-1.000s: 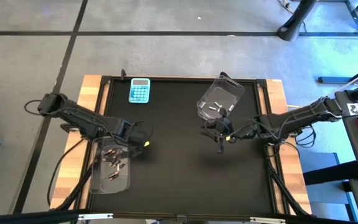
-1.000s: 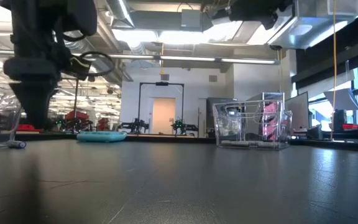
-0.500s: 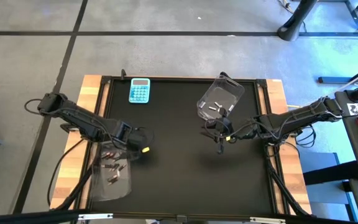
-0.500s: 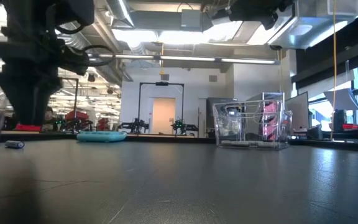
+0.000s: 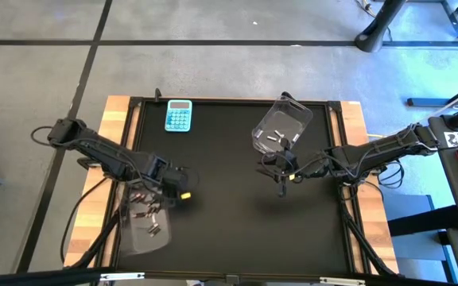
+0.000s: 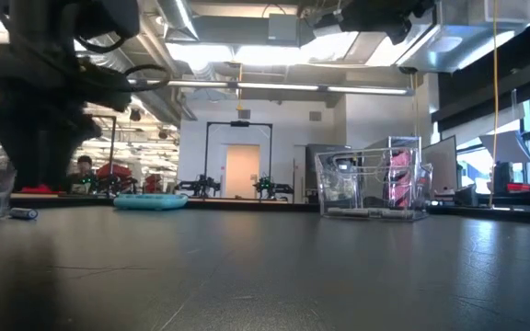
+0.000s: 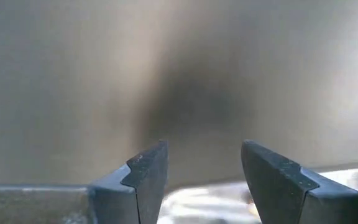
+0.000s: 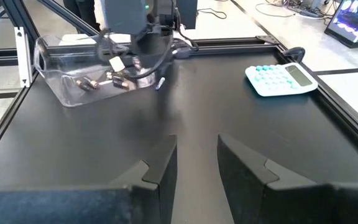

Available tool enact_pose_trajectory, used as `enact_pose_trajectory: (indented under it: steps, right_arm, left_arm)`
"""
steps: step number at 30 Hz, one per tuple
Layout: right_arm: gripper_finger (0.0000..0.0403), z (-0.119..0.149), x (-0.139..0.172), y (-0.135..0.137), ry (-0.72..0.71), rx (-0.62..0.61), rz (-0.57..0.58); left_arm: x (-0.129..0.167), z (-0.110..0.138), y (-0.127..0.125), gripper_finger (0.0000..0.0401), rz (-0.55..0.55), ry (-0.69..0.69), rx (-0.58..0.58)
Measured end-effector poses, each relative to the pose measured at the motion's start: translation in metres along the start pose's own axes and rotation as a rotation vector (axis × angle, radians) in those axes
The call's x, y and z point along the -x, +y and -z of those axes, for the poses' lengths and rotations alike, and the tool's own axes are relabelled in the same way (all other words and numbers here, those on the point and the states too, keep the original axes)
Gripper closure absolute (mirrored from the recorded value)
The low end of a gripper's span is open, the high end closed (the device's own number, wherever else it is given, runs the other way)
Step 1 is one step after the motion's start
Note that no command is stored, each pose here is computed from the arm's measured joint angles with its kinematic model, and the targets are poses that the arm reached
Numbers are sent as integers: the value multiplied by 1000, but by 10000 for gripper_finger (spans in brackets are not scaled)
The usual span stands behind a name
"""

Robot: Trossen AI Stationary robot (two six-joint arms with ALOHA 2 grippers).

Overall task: Sort batteries
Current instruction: Put the white battery into the top transparent bin

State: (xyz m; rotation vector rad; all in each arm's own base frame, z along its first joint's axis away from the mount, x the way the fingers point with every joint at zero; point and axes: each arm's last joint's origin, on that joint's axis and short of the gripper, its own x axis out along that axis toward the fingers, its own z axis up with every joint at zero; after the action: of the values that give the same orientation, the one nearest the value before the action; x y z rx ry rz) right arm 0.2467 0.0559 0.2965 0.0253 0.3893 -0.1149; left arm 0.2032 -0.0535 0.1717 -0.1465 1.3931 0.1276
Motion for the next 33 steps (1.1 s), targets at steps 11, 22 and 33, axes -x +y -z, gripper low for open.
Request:
enact_pose_trajectory:
  steps: [11, 22, 33]
  right_arm:
    - [288, 0, 0, 0, -2, 0, 0]
    - [288, 0, 0, 0, -3, 0, -1]
    - [288, 0, 0, 0, 4, 2, 0]
  left_arm:
    - [39, -15, -39, 208, 128, -92, -68]
    - [23, -6, 17, 208, -220, 91, -64]
    - [2, -4, 41, 177, -47, 142, -109]
